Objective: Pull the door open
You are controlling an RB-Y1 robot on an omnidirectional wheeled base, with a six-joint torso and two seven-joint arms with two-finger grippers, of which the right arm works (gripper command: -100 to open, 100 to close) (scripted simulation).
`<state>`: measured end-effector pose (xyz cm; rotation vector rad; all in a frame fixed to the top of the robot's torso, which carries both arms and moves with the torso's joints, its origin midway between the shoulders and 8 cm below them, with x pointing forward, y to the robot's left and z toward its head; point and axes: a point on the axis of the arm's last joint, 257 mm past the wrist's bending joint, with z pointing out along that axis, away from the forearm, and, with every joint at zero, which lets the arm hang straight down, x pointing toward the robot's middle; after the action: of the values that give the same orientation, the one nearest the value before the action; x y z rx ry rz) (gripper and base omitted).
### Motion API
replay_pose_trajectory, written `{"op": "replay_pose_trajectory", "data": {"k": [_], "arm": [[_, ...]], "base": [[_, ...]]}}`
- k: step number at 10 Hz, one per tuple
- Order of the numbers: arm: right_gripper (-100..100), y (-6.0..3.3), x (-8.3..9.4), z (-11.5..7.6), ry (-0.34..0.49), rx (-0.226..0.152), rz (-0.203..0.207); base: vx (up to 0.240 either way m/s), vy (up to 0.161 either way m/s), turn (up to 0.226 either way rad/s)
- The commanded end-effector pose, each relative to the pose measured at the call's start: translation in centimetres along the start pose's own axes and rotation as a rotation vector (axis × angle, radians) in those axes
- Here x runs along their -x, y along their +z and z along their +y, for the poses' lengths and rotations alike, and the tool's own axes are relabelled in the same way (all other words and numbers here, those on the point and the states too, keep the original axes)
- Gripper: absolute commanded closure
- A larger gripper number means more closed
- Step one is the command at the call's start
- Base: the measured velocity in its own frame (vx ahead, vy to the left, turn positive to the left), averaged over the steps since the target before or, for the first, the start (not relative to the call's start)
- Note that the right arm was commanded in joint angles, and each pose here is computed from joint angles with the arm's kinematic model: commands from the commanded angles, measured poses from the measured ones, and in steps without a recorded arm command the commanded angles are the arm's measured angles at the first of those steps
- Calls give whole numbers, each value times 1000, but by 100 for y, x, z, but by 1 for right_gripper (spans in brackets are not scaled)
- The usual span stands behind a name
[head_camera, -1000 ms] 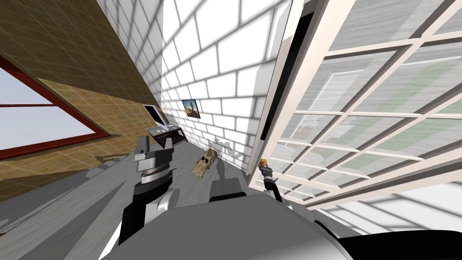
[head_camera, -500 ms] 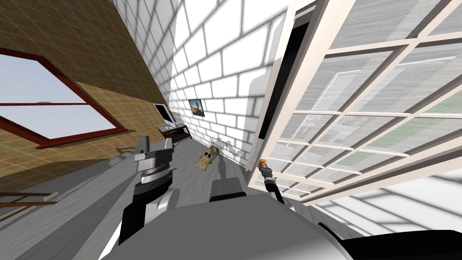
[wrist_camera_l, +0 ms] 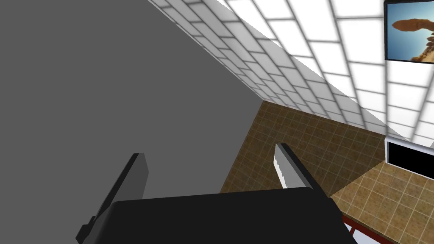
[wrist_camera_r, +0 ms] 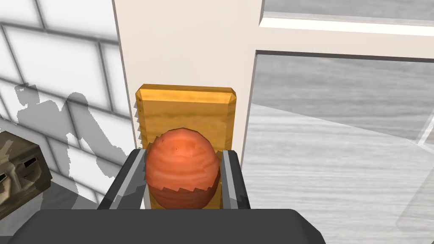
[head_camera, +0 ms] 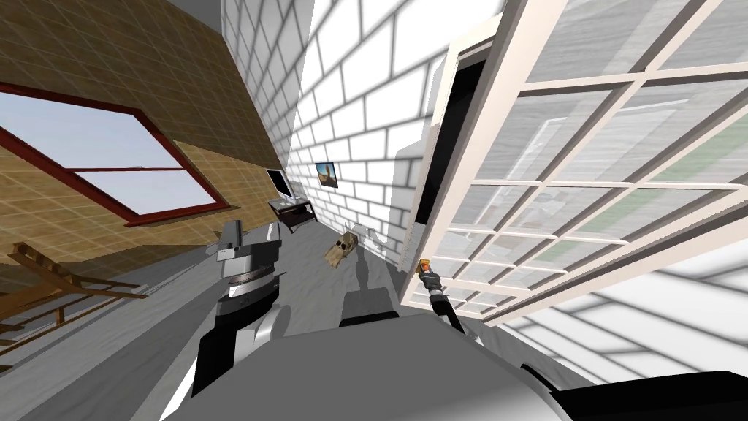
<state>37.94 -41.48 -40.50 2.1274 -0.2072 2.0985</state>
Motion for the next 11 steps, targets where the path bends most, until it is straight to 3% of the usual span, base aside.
{"op": "replay_pose_trajectory", "data": {"k": [1,5,6,7,11], "arm": [[100,-57,-24,-16,2,-26,8],[100,-233,-45,-39,5,-98,13],[100,-219,-17,-38,2,-87,5],[100,-320,-1,-42,2,-113,3],[100,-504,-25,-20,2,-169,11]], "base": [[-278,-28,137],[-276,-33,121],[-111,-17,26],[-180,-26,119],[-222,-61,129]]}}
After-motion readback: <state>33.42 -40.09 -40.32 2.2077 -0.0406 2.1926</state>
